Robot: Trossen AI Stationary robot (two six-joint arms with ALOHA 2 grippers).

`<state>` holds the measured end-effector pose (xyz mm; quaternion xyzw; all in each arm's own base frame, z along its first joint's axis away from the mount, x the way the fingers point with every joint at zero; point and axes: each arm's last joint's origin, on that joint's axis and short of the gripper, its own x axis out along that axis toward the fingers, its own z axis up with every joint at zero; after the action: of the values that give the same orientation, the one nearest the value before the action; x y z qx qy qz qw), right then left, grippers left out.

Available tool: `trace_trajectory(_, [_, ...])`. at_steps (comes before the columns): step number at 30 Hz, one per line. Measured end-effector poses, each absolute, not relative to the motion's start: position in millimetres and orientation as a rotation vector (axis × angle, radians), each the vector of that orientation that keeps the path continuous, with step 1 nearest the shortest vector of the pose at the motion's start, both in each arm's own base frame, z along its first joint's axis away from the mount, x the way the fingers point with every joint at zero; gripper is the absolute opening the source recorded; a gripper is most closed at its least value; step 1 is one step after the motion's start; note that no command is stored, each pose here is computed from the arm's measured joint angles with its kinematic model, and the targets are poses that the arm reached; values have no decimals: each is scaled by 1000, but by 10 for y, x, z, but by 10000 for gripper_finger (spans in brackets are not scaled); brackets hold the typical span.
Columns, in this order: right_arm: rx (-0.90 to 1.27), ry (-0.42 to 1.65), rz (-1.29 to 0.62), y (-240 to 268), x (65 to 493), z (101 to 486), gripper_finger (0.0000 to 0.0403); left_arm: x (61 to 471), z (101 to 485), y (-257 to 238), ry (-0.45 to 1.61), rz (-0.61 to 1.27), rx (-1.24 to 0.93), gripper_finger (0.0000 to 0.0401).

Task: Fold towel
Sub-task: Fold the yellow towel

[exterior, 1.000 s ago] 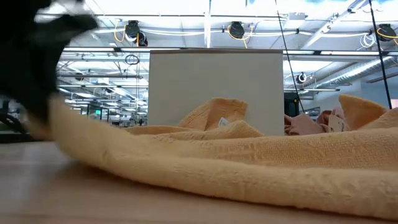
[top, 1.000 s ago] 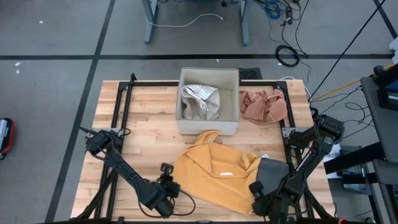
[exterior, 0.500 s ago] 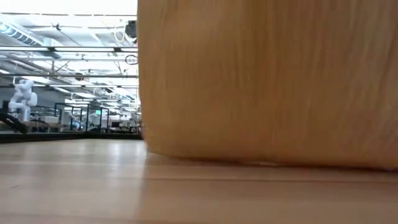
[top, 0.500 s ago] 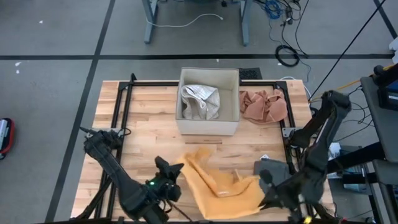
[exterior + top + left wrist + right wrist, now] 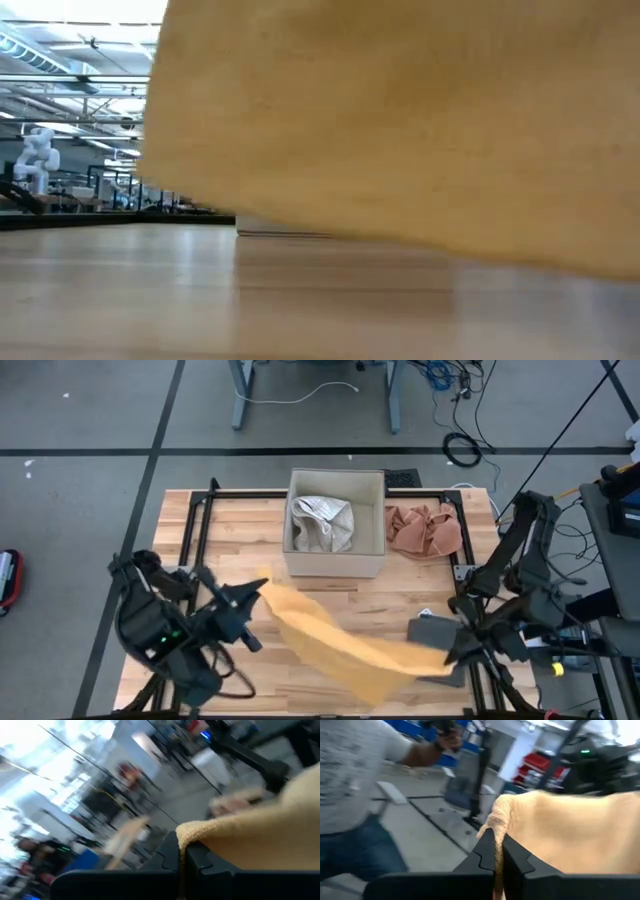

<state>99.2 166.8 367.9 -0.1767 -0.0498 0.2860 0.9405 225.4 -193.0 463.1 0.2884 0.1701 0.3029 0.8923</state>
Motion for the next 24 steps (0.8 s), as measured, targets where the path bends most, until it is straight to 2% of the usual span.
trace_trajectory(4, [-420,-93,425,1547,978,3714,2,2383,4586,-1809,449,598,540,1])
trace_trajectory(11, [-503,-111,245,1271,880,3826,2,2601,4517,-1541,477,760,659,0])
trace_trajectory(15, [-523,-168,224,1142,815,3920,2,2579,4582,-1494,372,896,721,0])
trace_trajectory(20, [-533,-207,293,1088,756,3942,2,2476,4615,-1580,334,860,686,0])
trace_trajectory(24, [-517,-193,437,1126,738,3876,2,2364,4590,-1767,363,727,667,0])
